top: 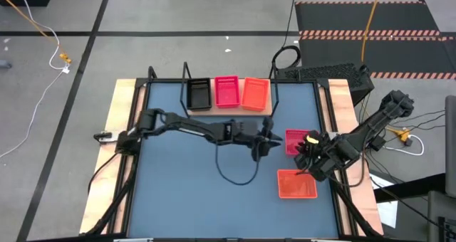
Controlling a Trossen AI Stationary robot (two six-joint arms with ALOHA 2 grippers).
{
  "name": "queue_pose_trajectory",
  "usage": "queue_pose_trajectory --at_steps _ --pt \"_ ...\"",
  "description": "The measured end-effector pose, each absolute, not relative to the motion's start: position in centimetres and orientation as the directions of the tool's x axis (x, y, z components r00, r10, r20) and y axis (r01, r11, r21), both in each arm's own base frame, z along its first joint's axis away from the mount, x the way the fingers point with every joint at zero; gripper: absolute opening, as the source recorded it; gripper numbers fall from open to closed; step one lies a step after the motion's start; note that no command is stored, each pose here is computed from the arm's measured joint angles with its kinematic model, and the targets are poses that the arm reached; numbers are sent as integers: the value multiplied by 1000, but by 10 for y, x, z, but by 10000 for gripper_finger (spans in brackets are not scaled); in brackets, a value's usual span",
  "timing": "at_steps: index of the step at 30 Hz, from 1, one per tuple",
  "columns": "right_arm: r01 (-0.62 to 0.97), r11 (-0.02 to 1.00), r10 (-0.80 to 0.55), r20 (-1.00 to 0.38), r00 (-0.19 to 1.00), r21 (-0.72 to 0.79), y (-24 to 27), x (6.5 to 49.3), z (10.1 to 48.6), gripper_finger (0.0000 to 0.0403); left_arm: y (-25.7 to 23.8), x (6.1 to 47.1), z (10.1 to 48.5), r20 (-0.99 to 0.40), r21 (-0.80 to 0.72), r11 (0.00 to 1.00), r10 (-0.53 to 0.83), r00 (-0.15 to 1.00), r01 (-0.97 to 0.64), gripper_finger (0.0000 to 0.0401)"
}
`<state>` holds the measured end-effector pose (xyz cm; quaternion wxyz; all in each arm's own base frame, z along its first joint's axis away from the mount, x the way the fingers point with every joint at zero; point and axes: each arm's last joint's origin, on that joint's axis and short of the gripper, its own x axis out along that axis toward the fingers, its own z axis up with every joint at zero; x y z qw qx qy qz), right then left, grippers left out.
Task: Stack baskets on shelf by color
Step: Stack the red basket on top of the red basket on the shelf
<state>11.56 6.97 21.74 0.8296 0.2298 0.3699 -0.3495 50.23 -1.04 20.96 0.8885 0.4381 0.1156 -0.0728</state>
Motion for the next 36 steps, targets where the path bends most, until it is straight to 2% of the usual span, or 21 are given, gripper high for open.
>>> queue_pose_trajectory --at_steps 5,8,11,14,17,23,26,31,36 --pt "632 750 -373 -662 650 198 86 122 239 92 -2 529 189 -294 798 552 4 956 243 97" --pt "565 792 -342 -596 726 234 96 124 248 92 5 539 176 -404 790 510 16 915 340 97" --pt "512 821 -315 -547 775 252 103 124 252 92 10 547 168 -480 775 481 24 877 411 98" --pt "486 833 -298 -524 798 265 107 124 254 92 8 554 164 -492 784 446 21 871 432 102" --pt "478 835 -298 -506 809 272 109 123 255 92 7 559 160 -480 803 407 11 877 434 126" --pt "476 835 -318 -464 827 276 113 125 256 92 10 565 151 -469 832 342 12 883 437 203" --pt "471 838 -315 -461 830 276 115 127 255 92 16 567 146 -478 839 307 21 878 450 221" --pt "461 840 -305 -454 837 285 119 130 254 92 24 567 144 -486 832 306 4 874 462 215" --pt "435 849 -284 -437 854 299 124 134 256 92 25 567 136 -498 821 298 -45 866 487 171"
